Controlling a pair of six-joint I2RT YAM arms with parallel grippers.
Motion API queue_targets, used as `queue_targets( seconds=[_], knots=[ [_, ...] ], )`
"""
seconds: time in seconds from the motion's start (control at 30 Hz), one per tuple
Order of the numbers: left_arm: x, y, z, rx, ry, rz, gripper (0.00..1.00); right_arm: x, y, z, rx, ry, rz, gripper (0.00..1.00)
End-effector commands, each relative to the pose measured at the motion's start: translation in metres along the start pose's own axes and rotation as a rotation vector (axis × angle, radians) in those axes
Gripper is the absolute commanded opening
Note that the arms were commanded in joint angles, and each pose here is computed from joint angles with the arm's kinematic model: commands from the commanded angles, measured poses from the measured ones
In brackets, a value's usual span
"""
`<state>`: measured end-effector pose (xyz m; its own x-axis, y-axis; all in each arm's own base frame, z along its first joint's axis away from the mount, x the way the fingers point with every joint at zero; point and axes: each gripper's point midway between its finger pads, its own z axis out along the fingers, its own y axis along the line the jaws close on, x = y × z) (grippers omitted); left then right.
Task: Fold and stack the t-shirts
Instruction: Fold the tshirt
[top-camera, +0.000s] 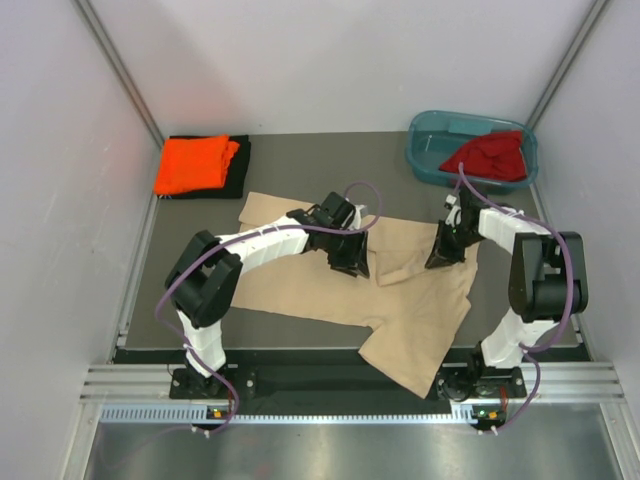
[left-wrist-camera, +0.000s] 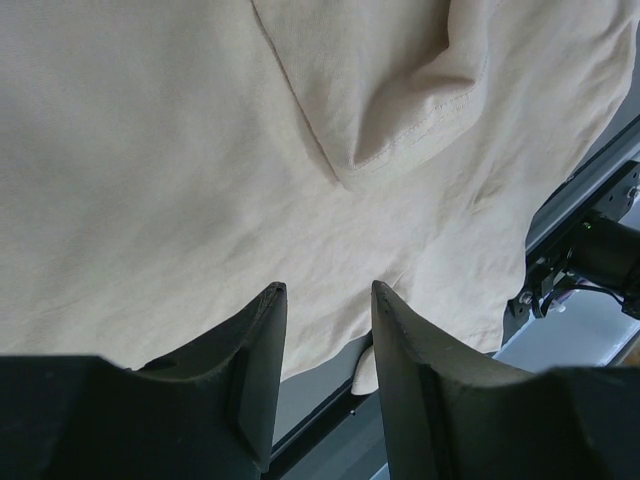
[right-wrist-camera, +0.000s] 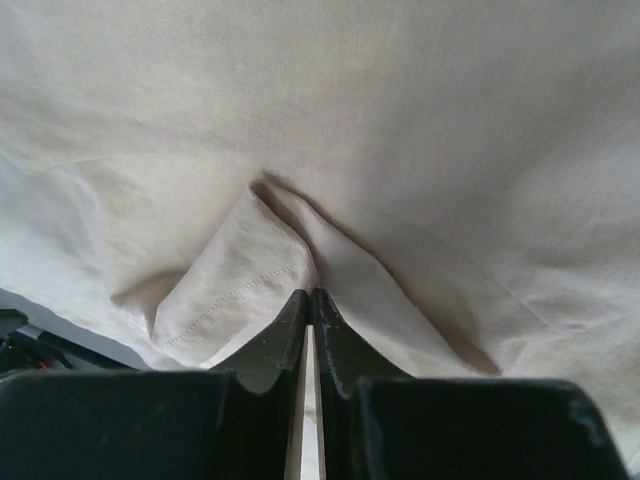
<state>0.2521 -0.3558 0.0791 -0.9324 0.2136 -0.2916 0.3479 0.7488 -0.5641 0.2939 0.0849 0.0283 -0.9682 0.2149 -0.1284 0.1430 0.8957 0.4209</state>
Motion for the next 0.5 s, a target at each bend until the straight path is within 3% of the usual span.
queue_targets(
  seconds=[0.0, 0.27, 0.47],
  knots=[
    [-0.015, -0.016, -0.014, 0.056, -0.066, 0.040, 0.44, -0.006, 0.016, -0.020, -0.020, -0.022, -0.013, 0.03],
    [-0.019, -0.019, -0.014, 0.078, -0.094, 0.093, 0.50, 0.028, 0.049, -0.063, -0.117, 0.017, 0.183, 0.00],
    [-0.014, -0.018, -0.012, 0.013, -0.149, 0.245, 0.52, 0.036, 0.064, -0.066, -0.198, 0.017, 0.345, 0.00]
  ],
)
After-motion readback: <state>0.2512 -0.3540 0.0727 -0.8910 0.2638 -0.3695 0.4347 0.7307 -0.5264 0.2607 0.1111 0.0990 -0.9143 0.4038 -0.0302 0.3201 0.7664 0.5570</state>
